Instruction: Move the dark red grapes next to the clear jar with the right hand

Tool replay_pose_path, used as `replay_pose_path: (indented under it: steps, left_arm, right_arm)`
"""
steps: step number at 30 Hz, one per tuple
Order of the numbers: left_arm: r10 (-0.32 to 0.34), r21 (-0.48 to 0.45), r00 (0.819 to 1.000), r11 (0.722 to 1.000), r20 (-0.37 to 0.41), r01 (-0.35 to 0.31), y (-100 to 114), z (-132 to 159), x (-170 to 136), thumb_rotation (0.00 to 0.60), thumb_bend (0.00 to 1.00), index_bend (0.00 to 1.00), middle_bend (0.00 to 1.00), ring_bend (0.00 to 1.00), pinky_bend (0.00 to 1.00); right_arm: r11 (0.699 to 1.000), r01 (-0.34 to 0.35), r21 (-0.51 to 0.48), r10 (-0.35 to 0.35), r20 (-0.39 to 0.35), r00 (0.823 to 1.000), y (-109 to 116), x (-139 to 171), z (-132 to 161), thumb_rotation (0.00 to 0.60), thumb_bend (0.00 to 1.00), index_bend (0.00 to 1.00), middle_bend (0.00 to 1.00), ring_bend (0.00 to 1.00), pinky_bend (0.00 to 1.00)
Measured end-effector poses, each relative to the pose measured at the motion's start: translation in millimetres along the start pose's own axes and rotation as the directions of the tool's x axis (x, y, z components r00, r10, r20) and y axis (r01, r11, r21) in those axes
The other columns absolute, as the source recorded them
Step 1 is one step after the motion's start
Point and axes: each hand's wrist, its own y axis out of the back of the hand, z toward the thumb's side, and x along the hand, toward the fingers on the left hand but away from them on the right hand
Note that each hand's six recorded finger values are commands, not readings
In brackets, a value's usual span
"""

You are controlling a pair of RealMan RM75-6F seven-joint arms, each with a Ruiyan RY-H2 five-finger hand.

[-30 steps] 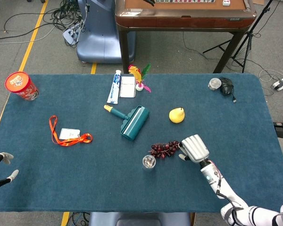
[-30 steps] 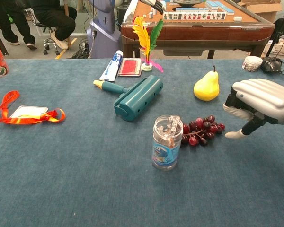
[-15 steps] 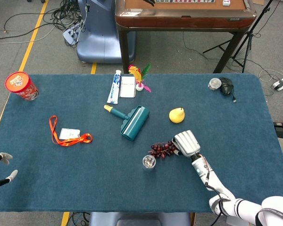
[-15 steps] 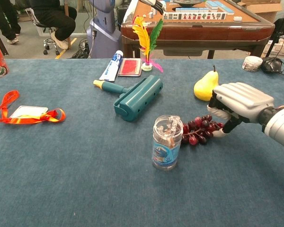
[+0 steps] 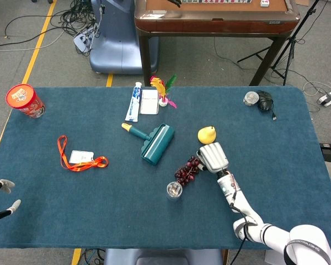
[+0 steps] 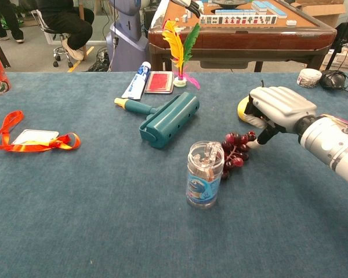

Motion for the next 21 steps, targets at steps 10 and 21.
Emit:
replay_pose_path:
  steps: [10,21]
  left_arm:
    - [-0.004,0.002,1.000,1.000,0.000,0.004,-1,0,0,0.600,0.19,0.45,0.52,0.41,0.58]
    - [-0.012,0.009,1.000,1.000,-0.002,0.012,-3,-1,1,0.600,0.19,0.45,0.52,0.41,0.58]
  right_arm:
    - [0.998,0.040,0.047,-0.042,0.031,0.999,5,-23,-8,0.600,0.00,1.00,1.00,1.00,1.00]
    - [0.993,0.117,0.027,-0.118,0.010,0.993,23,-20,-12,0.600,0.00,1.00,1.00,1.00,1.00]
